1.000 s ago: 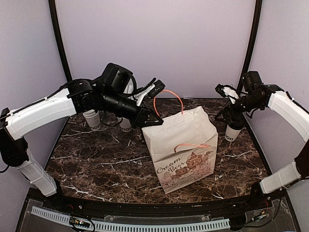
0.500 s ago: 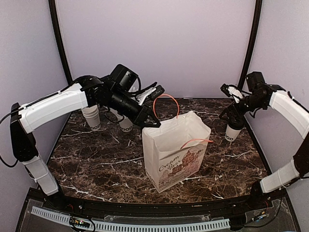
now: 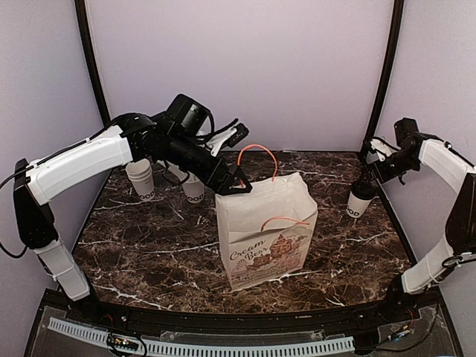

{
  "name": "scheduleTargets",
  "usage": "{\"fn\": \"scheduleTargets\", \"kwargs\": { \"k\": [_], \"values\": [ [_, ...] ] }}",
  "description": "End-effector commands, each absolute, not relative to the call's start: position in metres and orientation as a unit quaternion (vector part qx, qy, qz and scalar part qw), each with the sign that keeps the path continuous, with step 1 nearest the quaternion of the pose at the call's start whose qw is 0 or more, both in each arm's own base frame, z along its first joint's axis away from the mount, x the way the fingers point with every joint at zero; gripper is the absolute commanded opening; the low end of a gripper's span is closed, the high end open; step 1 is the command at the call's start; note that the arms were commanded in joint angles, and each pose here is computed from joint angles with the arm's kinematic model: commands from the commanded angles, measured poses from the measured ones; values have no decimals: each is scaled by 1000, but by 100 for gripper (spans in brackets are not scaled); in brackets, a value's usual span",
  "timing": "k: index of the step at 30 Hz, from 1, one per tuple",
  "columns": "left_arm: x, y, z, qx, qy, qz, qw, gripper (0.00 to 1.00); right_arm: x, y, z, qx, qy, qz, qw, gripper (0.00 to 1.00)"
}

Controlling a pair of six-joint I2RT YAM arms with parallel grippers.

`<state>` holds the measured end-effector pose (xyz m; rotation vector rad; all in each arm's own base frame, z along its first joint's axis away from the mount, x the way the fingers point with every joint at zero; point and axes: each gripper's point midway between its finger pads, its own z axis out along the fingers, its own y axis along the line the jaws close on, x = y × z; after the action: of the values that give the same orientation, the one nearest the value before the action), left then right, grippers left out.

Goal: Pack the takeout coffee

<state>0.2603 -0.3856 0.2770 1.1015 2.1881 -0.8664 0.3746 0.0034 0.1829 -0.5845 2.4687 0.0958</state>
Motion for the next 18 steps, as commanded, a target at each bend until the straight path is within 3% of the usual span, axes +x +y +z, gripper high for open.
{"fn": "scheduleTargets", "kwargs": {
  "k": [1,6,18],
  "values": [
    [266,-362,326,397,782,-302,372,99,375,-3,186,-233,928,17,289,99],
    [264,-342,347,373,761,-298,439,99,374,-5,175,-255,933,19,252,99],
    [253,-341,328,377,766,-313,415,96,385,-3,152,-260,945,49,193,99]
  ]
}}
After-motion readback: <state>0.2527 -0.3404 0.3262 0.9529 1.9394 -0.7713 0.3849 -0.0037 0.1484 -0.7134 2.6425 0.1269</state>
